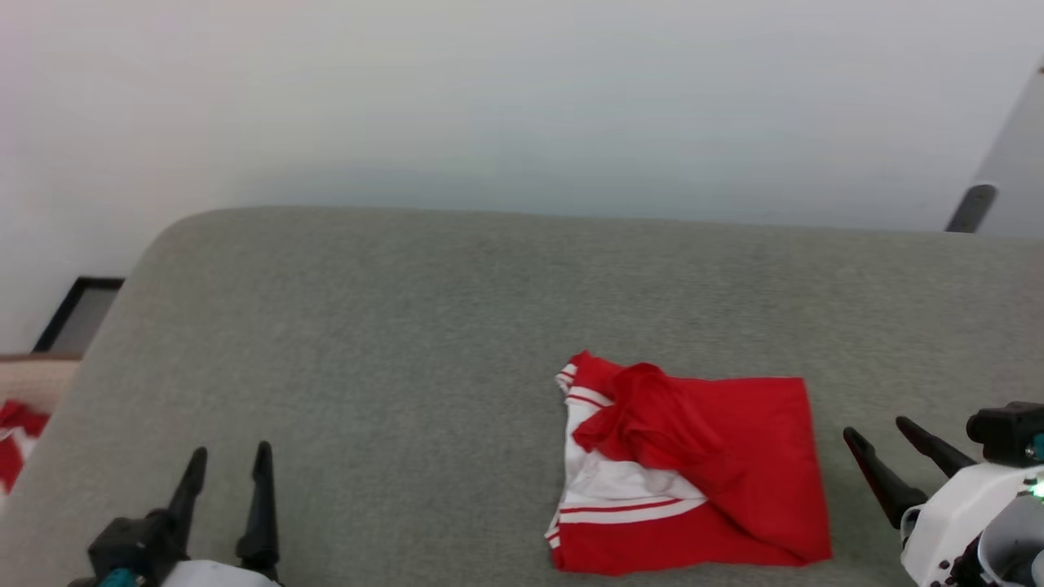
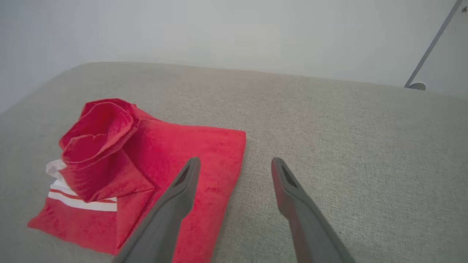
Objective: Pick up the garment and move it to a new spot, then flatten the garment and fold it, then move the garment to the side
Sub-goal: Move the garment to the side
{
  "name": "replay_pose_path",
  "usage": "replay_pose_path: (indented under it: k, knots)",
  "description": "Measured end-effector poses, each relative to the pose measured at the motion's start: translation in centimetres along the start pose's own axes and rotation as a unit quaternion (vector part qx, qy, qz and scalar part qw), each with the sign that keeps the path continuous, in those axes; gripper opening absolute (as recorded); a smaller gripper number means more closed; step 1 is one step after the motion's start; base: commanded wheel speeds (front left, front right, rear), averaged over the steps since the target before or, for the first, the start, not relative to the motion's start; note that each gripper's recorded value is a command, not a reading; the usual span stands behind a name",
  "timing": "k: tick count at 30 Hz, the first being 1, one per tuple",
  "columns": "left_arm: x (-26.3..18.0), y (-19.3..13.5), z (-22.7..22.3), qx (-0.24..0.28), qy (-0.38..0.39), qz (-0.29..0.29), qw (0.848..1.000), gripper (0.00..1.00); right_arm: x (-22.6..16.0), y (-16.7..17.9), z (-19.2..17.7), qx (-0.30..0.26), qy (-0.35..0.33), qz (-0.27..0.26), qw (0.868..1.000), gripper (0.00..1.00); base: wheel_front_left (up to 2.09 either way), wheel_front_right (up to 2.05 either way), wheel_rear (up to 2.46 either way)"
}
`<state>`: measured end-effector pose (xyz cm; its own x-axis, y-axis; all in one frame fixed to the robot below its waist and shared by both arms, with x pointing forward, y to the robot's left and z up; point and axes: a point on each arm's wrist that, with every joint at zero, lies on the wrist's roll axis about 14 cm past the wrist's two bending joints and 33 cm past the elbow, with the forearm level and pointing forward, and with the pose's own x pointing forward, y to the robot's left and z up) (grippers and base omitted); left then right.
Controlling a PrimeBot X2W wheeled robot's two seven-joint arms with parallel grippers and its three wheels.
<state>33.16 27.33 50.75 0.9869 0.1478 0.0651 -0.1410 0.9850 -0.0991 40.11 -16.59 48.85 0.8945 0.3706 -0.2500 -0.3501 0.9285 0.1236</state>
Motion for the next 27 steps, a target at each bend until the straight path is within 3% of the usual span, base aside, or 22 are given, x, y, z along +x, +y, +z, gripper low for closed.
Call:
replay_pose_path:
  k: [6,18,19,20,21,27]
  knots:
    - [-0.6,0.5,-0.8,-0.005,0.012,0.017,1.0,1.0,2.6,0.3,-2.6,-0.009,0.099,0.019,0.995,1.0,0.0,0.0,0.0]
    - [-0.3,1.6,-2.9,-0.018,0.042,0.055,0.997,1.0,6.6,1.3,-8.5,0.029,0.266,0.049,0.962,1.0,0.0,0.0,0.0]
    - [-0.4,1.8,-3.1,-0.019,0.045,0.06,0.997,1.0,6.9,1.6,-8.6,0.029,0.275,0.054,0.959,0.96,0.0,0.0,0.0]
    - [-0.4,1.9,-3.2,-0.019,0.046,0.063,0.997,1.0,7.2,1.9,-8.7,0.027,0.282,0.061,0.957,0.36,0.0,0.0,0.0]
    - [-0.4,2.1,-3.3,-0.02,0.046,0.066,0.997,1.0,7.4,2.1,-8.8,0.022,0.288,0.066,0.955,0.0,0.0,0.0,0.0]
    - [-0.5,3.0,-3.3,-0.017,0.048,0.082,0.995,1.0,8.3,2.8,-9.0,0.006,0.3,0.087,0.95,0.0,0.0,0.0,0.0]
